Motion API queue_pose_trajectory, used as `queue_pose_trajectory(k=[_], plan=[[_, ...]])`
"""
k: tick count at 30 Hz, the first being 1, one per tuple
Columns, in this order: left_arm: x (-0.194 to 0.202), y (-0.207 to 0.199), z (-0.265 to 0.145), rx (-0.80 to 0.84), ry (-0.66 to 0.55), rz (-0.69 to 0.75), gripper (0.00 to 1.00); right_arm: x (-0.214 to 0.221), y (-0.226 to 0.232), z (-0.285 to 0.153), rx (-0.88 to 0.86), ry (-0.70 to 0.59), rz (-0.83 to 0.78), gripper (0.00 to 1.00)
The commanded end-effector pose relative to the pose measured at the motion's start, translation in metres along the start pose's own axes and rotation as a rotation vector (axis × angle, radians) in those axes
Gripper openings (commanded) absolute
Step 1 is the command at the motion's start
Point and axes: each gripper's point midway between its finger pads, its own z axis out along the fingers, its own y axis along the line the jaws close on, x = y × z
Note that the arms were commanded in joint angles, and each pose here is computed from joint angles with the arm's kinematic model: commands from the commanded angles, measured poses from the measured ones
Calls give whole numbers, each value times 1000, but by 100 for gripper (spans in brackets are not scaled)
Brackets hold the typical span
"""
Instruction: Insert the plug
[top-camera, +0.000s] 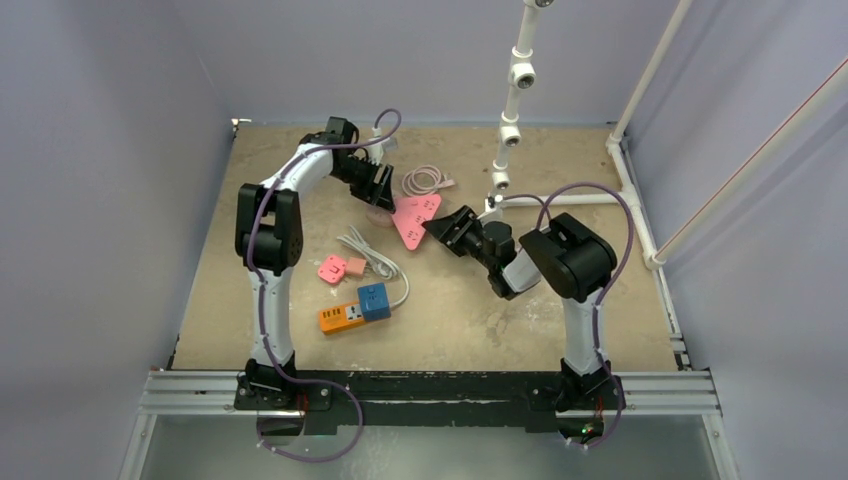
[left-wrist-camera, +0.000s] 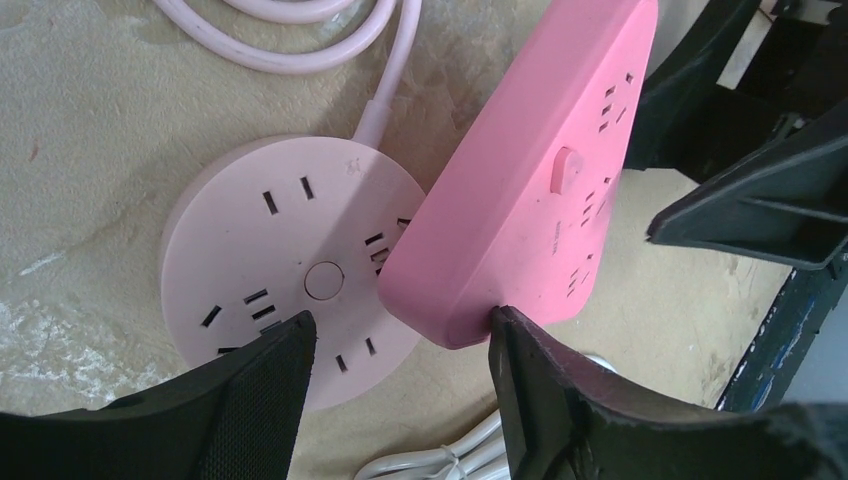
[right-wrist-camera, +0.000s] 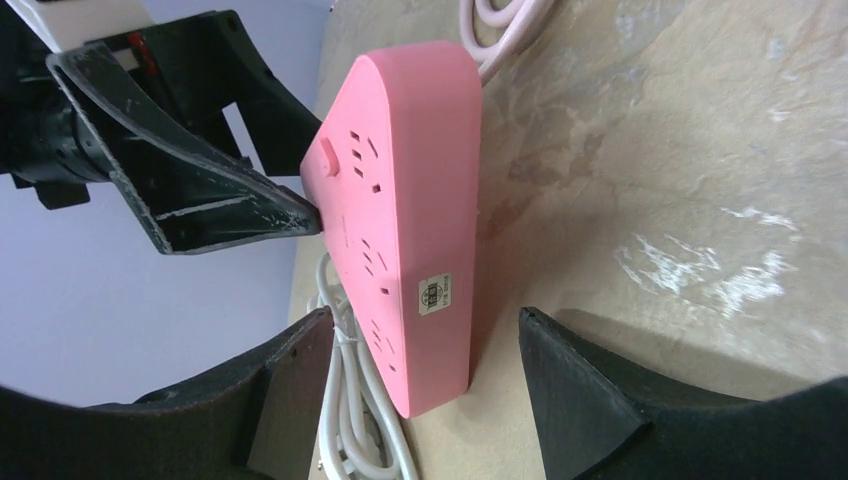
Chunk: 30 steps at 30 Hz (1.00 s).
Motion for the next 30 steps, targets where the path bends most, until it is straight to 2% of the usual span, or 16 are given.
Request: queue_pose_trajectory(k=[1, 8, 14, 20, 25, 28, 30], plan=[[30, 39, 13, -106, 99, 22, 62, -6, 36, 19, -126, -52, -12, 70], [35, 39, 15, -95, 113, 19, 62, -14, 45, 26, -185, -104, 3, 70], [37, 39, 17, -85, 117, 15, 62, -8, 40, 29, -205, -98, 31, 63], [40, 38, 17, -81, 128, 9, 62, -6, 35, 30, -189, -109, 29, 61], [42, 37, 15, -80, 135, 11, 63, 0, 45, 29, -232, -96, 48, 33], [35, 33, 9, -84, 119, 16, 71, 2, 51, 28, -241, -96, 48, 19], [26, 27, 3, -78, 100, 21, 81, 1, 53, 24, -241, -102, 51, 10]])
